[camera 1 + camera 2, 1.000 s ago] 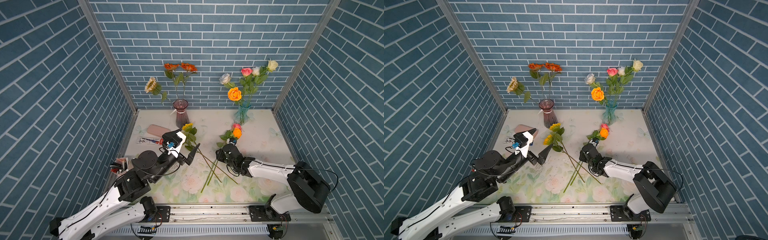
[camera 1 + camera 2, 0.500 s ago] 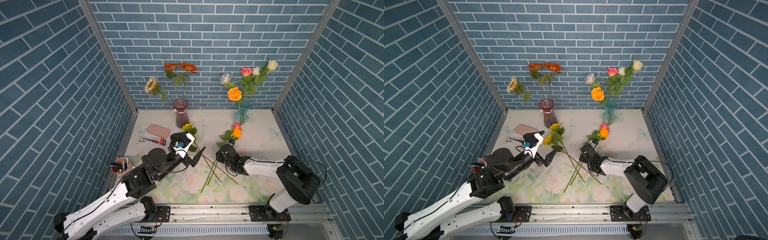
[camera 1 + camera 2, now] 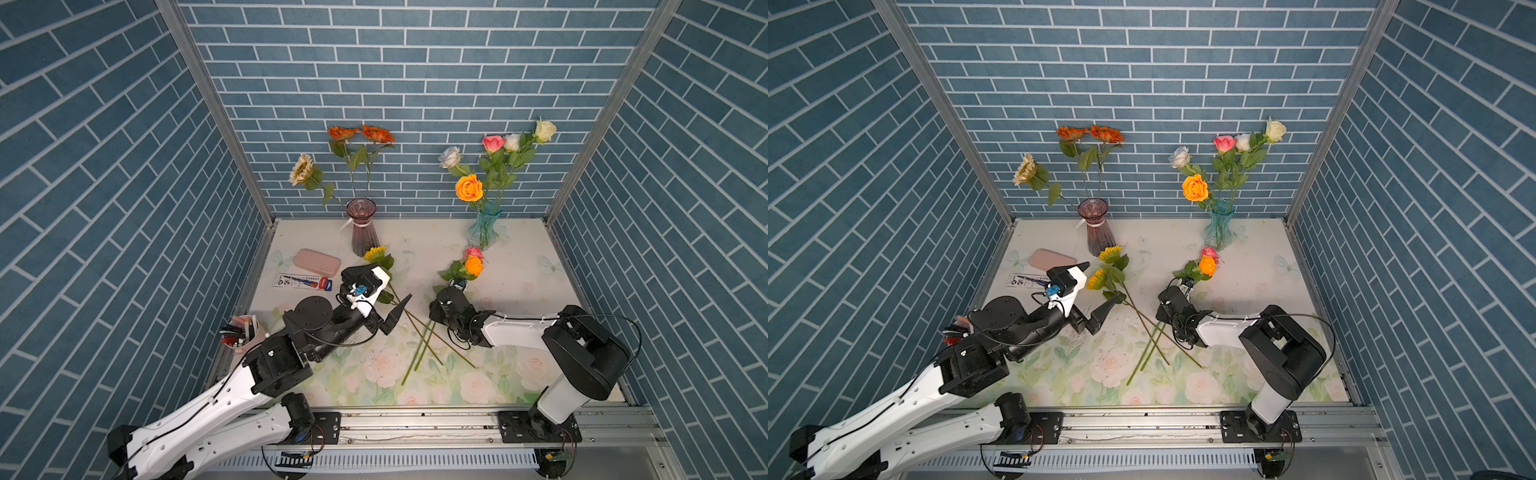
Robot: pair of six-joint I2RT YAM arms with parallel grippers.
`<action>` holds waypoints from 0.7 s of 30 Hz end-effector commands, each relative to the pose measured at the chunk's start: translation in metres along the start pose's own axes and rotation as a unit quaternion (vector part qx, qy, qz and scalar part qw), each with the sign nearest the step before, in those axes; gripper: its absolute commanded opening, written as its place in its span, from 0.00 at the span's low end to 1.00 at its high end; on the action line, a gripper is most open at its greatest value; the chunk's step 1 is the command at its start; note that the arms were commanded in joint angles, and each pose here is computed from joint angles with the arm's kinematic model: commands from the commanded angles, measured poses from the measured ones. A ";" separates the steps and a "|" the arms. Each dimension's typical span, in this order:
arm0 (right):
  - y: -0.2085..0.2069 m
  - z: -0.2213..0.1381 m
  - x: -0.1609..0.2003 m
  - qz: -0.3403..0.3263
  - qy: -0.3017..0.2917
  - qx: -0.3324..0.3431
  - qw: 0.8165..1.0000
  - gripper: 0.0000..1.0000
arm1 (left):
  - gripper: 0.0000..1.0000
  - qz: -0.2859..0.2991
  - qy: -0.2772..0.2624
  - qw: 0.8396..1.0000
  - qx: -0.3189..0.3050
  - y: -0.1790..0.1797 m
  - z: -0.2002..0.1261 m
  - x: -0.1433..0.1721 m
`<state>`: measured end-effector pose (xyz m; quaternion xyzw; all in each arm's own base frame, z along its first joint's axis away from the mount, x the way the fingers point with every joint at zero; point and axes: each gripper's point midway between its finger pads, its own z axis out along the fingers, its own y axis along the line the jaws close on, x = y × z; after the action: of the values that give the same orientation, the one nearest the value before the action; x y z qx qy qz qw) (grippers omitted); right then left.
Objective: Arrange the flowers in different vases according to their variety
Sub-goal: Pick up the flower at the center of the board.
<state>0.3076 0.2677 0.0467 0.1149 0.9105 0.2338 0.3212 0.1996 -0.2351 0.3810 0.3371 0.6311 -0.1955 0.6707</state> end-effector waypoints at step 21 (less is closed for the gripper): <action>0.002 0.004 -0.007 -0.002 -0.011 0.009 1.000 0.37 | 1.00 0.011 0.022 1.000 0.014 -0.002 -0.010 0.008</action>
<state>0.3090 0.2663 0.0480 0.1170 0.9096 0.2304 0.3255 0.1946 -0.2335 0.3653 0.3582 0.6454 -0.1906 0.6472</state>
